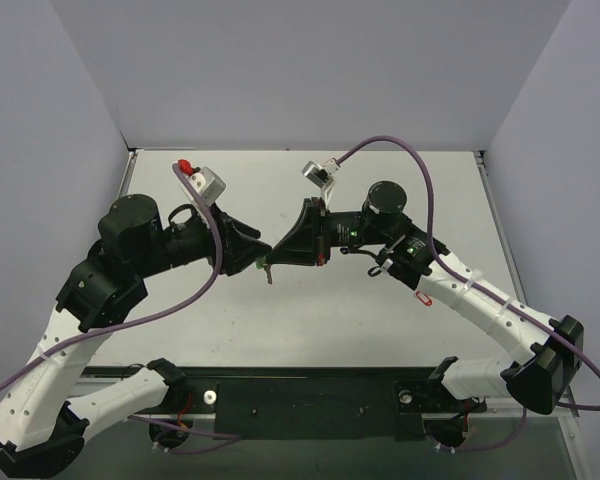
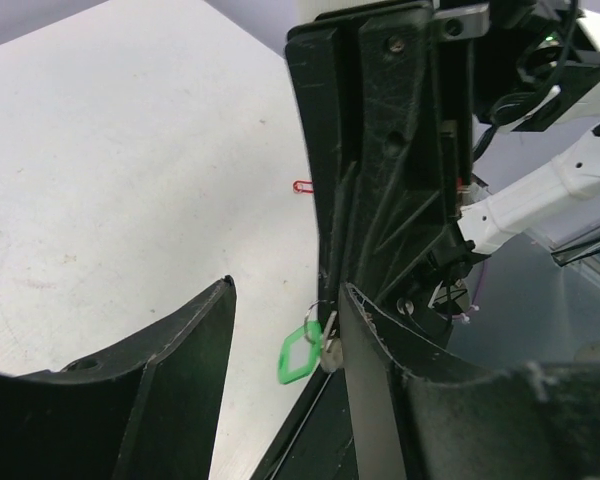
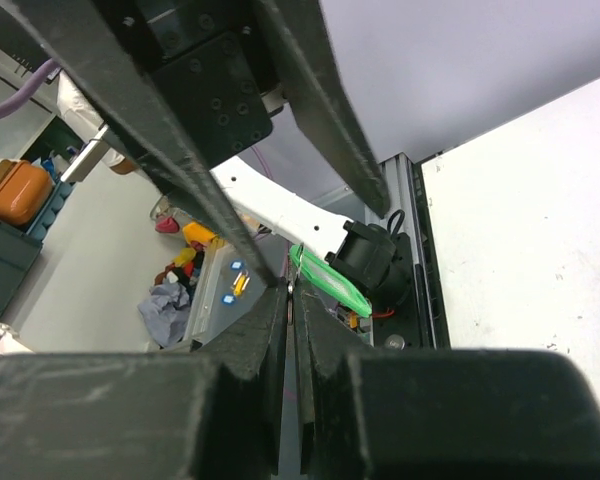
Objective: Remove the keys from the keyring
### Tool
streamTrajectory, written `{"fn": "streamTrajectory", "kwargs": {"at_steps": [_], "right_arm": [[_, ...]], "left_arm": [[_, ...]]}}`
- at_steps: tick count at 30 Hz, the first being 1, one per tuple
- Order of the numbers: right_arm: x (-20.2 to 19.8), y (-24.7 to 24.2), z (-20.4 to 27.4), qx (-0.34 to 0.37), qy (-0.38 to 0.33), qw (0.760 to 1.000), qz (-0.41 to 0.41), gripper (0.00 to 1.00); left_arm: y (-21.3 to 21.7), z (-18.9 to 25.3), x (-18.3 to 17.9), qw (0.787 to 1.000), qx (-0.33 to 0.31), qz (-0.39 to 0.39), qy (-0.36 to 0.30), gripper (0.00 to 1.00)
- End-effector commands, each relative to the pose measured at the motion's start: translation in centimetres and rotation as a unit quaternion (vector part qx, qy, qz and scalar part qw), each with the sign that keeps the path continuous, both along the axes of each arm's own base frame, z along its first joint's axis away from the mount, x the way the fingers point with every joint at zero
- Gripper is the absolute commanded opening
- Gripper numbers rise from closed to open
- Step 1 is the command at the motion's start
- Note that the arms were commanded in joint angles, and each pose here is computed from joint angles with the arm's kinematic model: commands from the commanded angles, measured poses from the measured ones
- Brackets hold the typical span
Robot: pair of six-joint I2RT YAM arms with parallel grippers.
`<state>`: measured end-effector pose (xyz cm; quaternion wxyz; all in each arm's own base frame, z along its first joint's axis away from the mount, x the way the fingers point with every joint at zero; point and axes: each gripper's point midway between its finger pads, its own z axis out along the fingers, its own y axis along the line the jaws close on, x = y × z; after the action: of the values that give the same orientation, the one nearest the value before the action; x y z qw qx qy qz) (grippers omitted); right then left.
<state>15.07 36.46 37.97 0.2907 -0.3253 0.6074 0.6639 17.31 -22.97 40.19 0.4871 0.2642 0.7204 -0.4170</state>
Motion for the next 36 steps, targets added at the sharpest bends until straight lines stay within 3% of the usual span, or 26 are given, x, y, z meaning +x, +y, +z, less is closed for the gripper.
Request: {"fn": "streamTrajectory", "kwargs": {"at_steps": [1, 11, 25, 36], "right_arm": [[-0.1, 0.1, 2.4, 0.037, -0.044, 0.998, -0.008, 0.00], [-0.3, 0.0, 2.8, 0.043, -0.046, 0.998, -0.006, 0.00], [-2.0, -0.9, 6.0, 0.113, -0.041, 0.992, 0.028, 0.00], [-2.1, -1.0, 6.0, 0.113, -0.042, 0.992, 0.030, 0.00]], "left_arm": [[-0.4, 3.5, -1.0, 0.998, -0.050, -0.016, -0.039, 0.56], [0.6, 3.7, -1.3, 0.998, -0.048, -0.001, -0.049, 0.54], [0.8, 6.3, -2.5, 0.981, -0.186, 0.005, -0.047, 0.44], [0.4, 5.9, -1.8, 0.982, -0.186, 0.013, -0.027, 0.39]]}}
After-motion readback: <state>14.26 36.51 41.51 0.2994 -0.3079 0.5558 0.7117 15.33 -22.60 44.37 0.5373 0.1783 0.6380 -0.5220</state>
